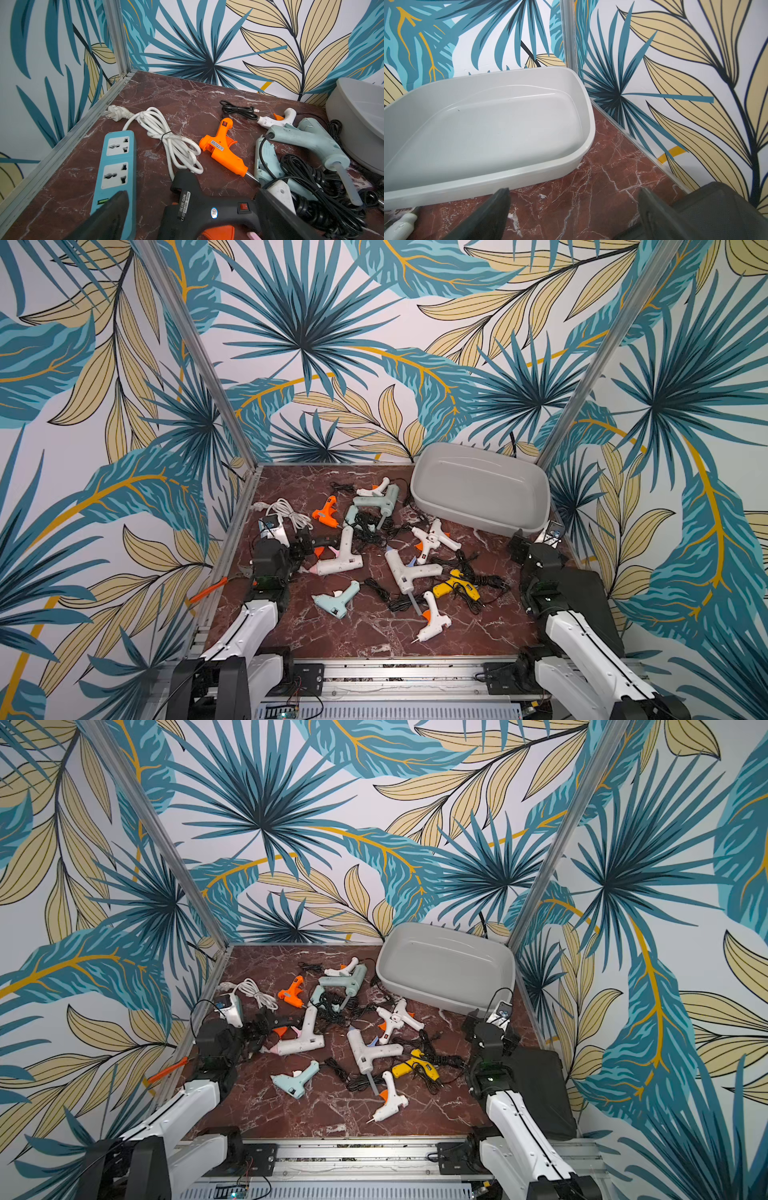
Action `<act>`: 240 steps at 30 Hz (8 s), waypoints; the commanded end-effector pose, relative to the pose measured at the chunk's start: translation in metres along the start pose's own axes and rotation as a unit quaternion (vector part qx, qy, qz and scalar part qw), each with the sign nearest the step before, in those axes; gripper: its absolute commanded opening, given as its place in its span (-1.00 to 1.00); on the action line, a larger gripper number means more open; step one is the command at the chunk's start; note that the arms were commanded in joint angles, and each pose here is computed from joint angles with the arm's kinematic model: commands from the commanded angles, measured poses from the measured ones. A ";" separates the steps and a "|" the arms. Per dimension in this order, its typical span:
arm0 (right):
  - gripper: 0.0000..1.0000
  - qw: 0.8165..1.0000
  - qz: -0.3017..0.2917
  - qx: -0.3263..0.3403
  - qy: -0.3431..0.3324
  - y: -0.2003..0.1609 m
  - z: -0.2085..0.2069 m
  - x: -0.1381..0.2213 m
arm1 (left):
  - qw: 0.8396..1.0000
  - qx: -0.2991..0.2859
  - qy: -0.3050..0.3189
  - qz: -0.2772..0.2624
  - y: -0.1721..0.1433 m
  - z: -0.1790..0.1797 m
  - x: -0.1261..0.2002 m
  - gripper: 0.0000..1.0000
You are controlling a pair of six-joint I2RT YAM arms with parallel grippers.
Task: Put the hot melt glue gun into the storage box
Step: Pick up the hot melt adhesive gun from the center of the board, then place the hot melt adhesive gun in the storage box.
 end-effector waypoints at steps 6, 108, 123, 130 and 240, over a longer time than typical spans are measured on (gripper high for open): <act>0.99 1.000 0.001 -0.004 -0.009 0.004 -0.001 -0.001 | 1.000 -0.002 -0.010 -0.015 0.012 -0.005 -0.002 1.00; -0.08 0.823 0.453 0.146 0.308 -0.171 0.204 0.182 | 0.988 0.131 -0.085 0.013 0.027 -0.053 0.032 1.00; -0.37 0.833 0.445 0.169 0.282 -0.180 0.202 0.171 | 0.988 0.130 -0.087 0.015 0.026 -0.054 0.031 1.00; -0.76 0.835 0.432 0.189 0.283 -0.165 0.200 0.172 | 0.987 0.132 -0.088 0.013 0.028 -0.054 0.031 1.00; -0.33 0.887 0.046 -0.028 0.459 0.142 0.286 0.179 | 0.856 -0.094 -0.471 0.191 0.017 -0.294 0.096 -1.00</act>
Point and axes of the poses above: each gripper's point midway between its finger pads, its own x axis back along the fingers, its own z axis along the line the jaws close on, y = z × x, the point moved 2 cm from there along x, back along the fingers, and after that the axes turned 9 degrees about x, right-handed, at the moved point
